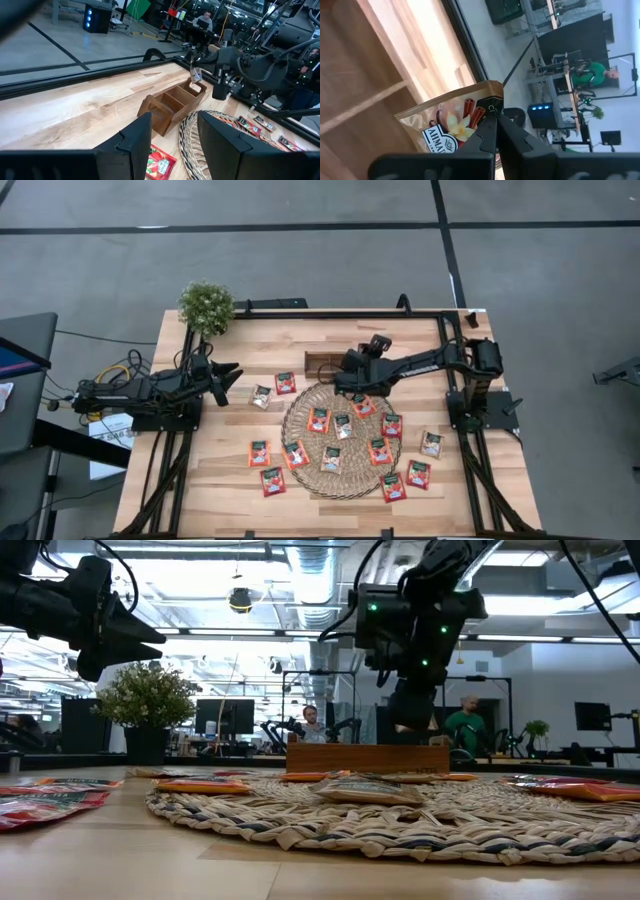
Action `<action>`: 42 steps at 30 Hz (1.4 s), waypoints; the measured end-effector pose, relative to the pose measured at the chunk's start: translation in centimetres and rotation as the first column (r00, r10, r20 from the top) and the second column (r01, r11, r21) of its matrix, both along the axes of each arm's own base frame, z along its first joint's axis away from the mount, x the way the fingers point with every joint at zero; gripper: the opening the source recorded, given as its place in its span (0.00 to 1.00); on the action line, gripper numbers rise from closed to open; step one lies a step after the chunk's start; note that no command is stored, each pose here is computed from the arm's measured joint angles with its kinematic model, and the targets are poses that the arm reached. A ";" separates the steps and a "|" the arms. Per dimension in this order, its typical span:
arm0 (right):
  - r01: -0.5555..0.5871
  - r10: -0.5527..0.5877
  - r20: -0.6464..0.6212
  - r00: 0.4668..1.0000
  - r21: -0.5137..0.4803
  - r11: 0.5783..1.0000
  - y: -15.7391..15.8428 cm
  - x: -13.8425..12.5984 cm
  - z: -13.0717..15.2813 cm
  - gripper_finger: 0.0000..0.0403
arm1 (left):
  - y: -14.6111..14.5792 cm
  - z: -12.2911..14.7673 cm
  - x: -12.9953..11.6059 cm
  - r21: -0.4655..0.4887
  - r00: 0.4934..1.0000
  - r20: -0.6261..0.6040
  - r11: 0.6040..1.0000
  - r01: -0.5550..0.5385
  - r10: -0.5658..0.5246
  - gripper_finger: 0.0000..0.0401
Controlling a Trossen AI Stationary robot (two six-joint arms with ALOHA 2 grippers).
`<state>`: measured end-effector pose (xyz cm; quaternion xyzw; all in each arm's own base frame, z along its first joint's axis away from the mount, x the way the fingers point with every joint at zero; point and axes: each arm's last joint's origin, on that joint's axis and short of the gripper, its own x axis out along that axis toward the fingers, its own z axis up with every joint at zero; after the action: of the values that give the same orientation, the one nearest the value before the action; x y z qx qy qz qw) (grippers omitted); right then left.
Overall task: Pick & Place Tea
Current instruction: Put the brown tea bag into the right section of the wooden organizer
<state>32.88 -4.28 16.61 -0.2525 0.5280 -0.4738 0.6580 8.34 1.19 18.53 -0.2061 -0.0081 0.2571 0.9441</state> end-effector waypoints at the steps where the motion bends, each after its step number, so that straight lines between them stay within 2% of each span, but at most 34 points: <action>1: -0.001 0.001 0.001 1.000 0.006 1.000 0.0 0.0 -0.1 0.00 | 0.0 0.0 0.0 0.000 1.000 0.000 1.000 0.000 0.000 0.38; 11: -0.006 0.005 0.037 0.999 0.023 1.000 -0.1 0.3 -0.1 0.00 | 0.0 0.0 0.0 0.000 1.000 0.000 1.000 0.000 0.000 0.38; 28: -0.009 0.009 0.005 1.000 0.049 0.999 0.0 -0.1 -0.9 0.00 | 0.0 0.0 0.0 0.000 1.000 0.001 1.000 0.000 0.000 0.38; 38: -0.111 0.112 -0.012 0.994 0.037 0.993 -0.1 1.3 -0.7 0.00 | 0.0 0.0 0.0 -0.001 1.000 0.002 1.000 0.000 0.000 0.38; 42: -0.135 0.138 -0.026 0.990 0.075 0.988 -0.4 1.4 -0.7 0.00 | 0.0 0.0 0.0 -0.002 1.000 0.002 1.000 0.000 0.000 0.38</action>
<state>34.28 -4.72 15.87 -0.2712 0.5366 -0.4040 0.6894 8.34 1.19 18.54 -0.2073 -0.0089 0.2569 0.9439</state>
